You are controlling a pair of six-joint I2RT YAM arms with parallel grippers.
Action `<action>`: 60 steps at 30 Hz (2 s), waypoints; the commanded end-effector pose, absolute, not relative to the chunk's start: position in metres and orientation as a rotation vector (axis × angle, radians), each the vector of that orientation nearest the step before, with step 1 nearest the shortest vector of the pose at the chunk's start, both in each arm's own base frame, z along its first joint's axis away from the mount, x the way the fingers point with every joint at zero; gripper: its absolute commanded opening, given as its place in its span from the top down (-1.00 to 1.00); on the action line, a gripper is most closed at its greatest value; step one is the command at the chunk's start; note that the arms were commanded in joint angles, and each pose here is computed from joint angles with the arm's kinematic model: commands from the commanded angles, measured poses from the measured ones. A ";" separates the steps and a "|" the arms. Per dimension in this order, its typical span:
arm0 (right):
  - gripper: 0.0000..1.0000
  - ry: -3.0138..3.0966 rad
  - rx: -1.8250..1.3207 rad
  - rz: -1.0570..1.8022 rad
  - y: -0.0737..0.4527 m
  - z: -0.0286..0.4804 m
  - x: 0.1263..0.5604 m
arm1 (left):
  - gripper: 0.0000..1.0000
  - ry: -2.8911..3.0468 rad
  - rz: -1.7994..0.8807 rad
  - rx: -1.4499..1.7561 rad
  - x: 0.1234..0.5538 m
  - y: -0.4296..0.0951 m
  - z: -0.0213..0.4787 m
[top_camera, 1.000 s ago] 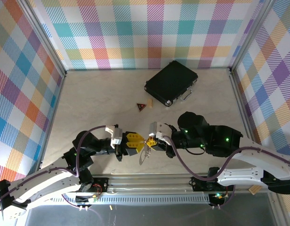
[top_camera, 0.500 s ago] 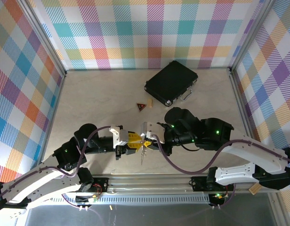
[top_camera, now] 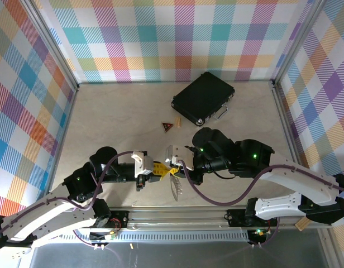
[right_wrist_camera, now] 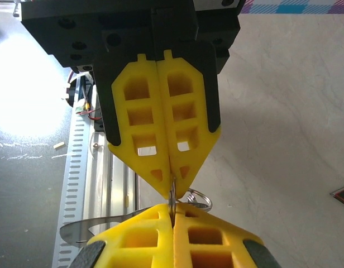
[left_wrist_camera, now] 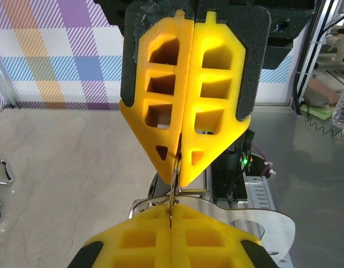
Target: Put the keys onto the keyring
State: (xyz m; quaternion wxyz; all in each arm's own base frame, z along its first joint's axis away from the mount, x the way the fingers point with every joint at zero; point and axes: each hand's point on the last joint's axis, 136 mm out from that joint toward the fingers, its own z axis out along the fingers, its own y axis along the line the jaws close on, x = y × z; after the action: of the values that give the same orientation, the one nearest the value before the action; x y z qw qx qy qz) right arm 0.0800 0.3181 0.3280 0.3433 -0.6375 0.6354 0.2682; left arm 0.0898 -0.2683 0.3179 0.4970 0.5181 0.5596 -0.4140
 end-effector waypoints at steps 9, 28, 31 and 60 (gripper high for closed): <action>0.49 1.538 -1.542 0.924 0.326 0.350 0.060 | 1.00 1.108 -1.198 1.141 0.065 -0.263 0.368; 0.96 1.466 -1.492 0.944 0.326 0.362 0.059 | 1.00 1.079 -1.263 1.133 0.058 -0.263 0.367; 1.00 1.473 -1.501 0.902 0.323 0.361 0.063 | 1.00 1.110 -1.219 1.136 0.063 -0.262 0.363; 1.00 1.636 -1.701 0.592 0.318 0.333 0.080 | 0.54 1.327 -1.027 1.217 0.090 -0.270 0.329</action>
State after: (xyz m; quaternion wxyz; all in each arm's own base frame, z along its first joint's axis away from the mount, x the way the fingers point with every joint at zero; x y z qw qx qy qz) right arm 0.0774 0.3166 0.3164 0.3195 -0.6640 0.6376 0.2248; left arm 0.0933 -0.2708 0.3267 0.5102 0.5024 0.5549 -0.4236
